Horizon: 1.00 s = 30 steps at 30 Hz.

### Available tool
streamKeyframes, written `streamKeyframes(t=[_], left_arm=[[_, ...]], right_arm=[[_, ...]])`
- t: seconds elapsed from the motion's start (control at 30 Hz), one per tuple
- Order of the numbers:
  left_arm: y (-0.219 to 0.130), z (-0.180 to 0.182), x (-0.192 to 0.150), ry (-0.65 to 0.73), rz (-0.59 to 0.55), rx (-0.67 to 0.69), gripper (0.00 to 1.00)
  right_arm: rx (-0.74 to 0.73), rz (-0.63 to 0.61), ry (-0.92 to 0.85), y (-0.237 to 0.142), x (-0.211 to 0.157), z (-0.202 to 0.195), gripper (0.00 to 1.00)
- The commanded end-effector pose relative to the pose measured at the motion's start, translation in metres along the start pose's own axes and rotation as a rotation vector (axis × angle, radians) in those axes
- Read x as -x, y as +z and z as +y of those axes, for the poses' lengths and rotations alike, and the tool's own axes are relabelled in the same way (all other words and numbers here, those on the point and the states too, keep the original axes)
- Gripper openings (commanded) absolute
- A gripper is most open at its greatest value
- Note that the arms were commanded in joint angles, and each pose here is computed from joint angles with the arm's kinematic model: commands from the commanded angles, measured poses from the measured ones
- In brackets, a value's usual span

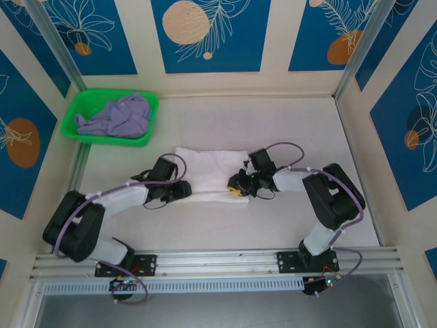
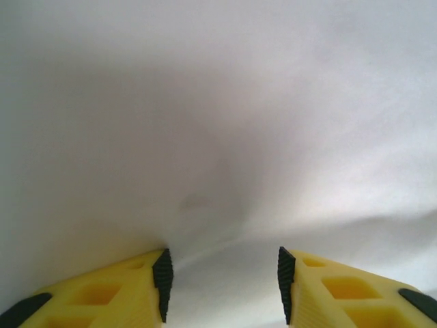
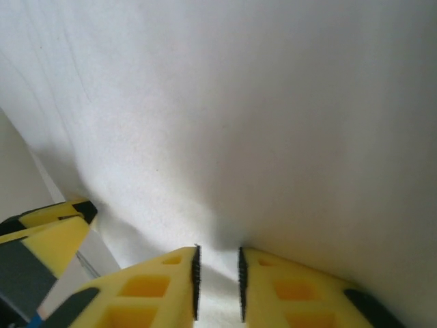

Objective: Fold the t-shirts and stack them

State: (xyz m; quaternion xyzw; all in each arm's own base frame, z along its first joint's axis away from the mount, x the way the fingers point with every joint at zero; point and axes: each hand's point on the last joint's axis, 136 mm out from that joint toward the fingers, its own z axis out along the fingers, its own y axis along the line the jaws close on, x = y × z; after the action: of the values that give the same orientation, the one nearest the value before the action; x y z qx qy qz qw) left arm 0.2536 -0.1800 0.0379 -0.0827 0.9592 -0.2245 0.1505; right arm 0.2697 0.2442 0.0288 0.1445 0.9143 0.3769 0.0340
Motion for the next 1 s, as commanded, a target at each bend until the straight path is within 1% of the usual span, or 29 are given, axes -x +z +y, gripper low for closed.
streamKeyframes(t=[0.0, 0.07, 0.13, 0.2, 0.23, 0.3, 0.37, 0.43, 0.5, 0.57, 0.6, 0.63, 0.7, 0.8, 0.87, 0.97], left_arm=[[-0.028, 0.009, -0.003, -0.025, -0.030, 0.042, 0.52], [-0.052, -0.003, 0.018, 0.001, -0.109, 0.040, 0.55], [-0.067, -0.016, 0.039, 0.025, -0.158, 0.032, 0.55], [-0.072, -0.035, 0.057, 0.043, -0.177, 0.005, 0.51], [-0.071, -0.048, 0.068, 0.058, -0.183, -0.022, 0.47], [-0.062, -0.068, 0.086, 0.081, -0.181, -0.058, 0.38], [-0.045, -0.085, 0.104, 0.117, -0.162, -0.072, 0.32], [-0.025, -0.093, 0.118, 0.150, -0.140, -0.052, 0.27], [-0.004, -0.098, 0.131, 0.182, -0.121, -0.038, 0.26], [0.016, -0.096, 0.143, 0.195, -0.098, -0.006, 0.23], [0.021, -0.093, 0.150, 0.207, -0.109, 0.027, 0.24], [0.028, -0.082, 0.158, 0.209, -0.121, 0.079, 0.24], [0.040, -0.066, 0.167, 0.191, -0.118, 0.123, 0.25], [0.057, -0.036, 0.173, 0.129, -0.092, 0.159, 0.25], [0.060, -0.007, 0.177, 0.072, -0.101, 0.218, 0.26], [0.061, 0.018, 0.177, -0.001, -0.096, 0.248, 0.27]], right_arm=[[-0.096, -0.064, -0.020, -0.018, -0.013, -0.022, 0.33], [-0.064, -0.108, -0.041, -0.034, -0.014, -0.009, 0.37], [-0.037, -0.146, -0.064, -0.048, -0.006, 0.007, 0.39], [-0.045, -0.177, -0.093, -0.059, 0.007, 0.023, 0.38], [-0.064, -0.190, -0.100, -0.063, 0.016, 0.029, 0.36], [-0.075, -0.200, -0.106, -0.065, 0.035, 0.040, 0.31], [-0.087, -0.187, -0.093, -0.058, 0.053, 0.045, 0.26], [-0.110, -0.174, -0.091, -0.051, 0.069, 0.048, 0.21], [-0.150, -0.158, -0.090, -0.044, 0.085, 0.045, 0.17], [-0.176, -0.158, -0.075, -0.037, 0.105, 0.039, 0.16], [-0.184, -0.150, -0.056, -0.032, 0.112, 0.032, 0.15], [-0.186, -0.140, -0.038, -0.028, 0.120, 0.027, 0.14], [-0.188, -0.108, 0.008, -0.020, 0.131, 0.012, 0.13], [-0.180, -0.089, 0.053, -0.015, 0.144, -0.007, 0.13], [-0.165, -0.079, 0.077, -0.014, 0.150, -0.015, 0.14], [-0.134, -0.077, 0.100, -0.018, 0.155, -0.020, 0.15]])
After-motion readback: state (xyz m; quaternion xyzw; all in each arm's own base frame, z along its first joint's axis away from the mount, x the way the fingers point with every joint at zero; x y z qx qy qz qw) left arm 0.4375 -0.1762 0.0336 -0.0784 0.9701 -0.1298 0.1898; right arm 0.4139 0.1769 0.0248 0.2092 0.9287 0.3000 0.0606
